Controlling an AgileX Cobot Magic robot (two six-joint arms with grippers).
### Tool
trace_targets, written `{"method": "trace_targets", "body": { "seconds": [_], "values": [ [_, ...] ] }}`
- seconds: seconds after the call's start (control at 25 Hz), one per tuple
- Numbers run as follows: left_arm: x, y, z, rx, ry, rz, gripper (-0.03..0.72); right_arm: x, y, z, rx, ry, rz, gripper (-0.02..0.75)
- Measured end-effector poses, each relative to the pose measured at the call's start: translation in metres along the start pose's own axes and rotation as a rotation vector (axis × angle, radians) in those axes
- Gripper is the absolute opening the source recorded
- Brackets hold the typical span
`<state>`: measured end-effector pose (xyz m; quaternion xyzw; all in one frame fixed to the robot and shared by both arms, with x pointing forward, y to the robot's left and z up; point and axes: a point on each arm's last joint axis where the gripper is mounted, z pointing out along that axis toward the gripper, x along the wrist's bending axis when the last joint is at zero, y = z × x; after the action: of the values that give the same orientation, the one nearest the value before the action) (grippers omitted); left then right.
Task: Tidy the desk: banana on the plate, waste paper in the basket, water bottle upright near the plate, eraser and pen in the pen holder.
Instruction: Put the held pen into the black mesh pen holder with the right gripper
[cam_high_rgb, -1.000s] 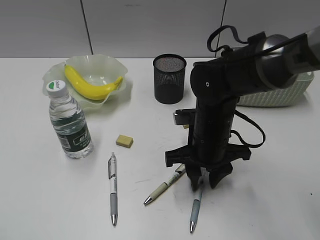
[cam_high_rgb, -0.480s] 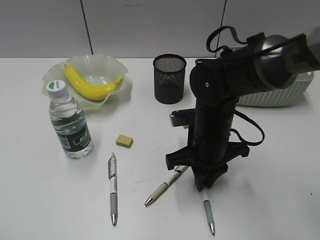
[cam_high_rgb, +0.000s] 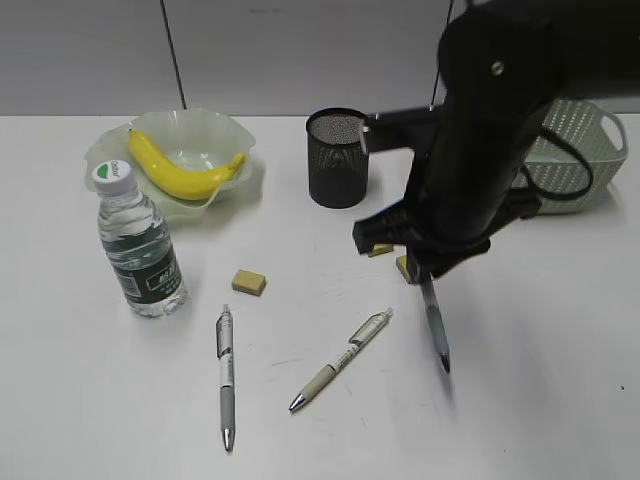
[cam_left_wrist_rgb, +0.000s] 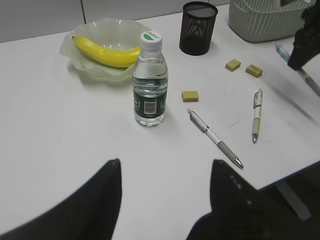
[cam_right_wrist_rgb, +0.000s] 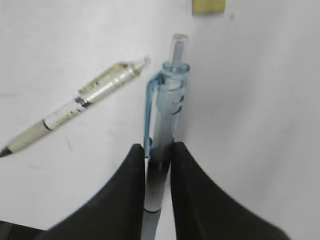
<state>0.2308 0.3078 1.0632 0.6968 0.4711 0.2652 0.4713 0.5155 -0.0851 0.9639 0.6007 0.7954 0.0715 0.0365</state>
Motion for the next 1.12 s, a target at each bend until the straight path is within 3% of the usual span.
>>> {"method": "trace_targets", "body": {
  "seconds": [0.24, 0.4, 0.52, 0.76, 1.12],
  "values": [
    [0.000, 0.000, 0.000, 0.000, 0.000, 0.000, 0.418, 0.000, 0.021, -0.069, -0.469, 0.100, -0.078, 0.130],
    [0.000, 0.000, 0.000, 0.000, 0.000, 0.000, 0.418, 0.007, 0.041, -0.082, -0.754, 0.122, -0.223, 0.130],
    [0.000, 0.000, 0.000, 0.000, 0.000, 0.000, 0.418, 0.012, 0.057, -0.075, -0.900, 0.155, -0.318, 0.128],
    [0.000, 0.000, 0.000, 0.000, 0.000, 0.000, 0.417, -0.002, 0.090, -0.035, -0.976, 0.187, -0.317, 0.127],
    [0.000, 0.000, 0.000, 0.000, 0.000, 0.000, 0.417, -0.020, 0.140, -0.015, -1.093, 0.202, -0.264, 0.127]
  ]
}}
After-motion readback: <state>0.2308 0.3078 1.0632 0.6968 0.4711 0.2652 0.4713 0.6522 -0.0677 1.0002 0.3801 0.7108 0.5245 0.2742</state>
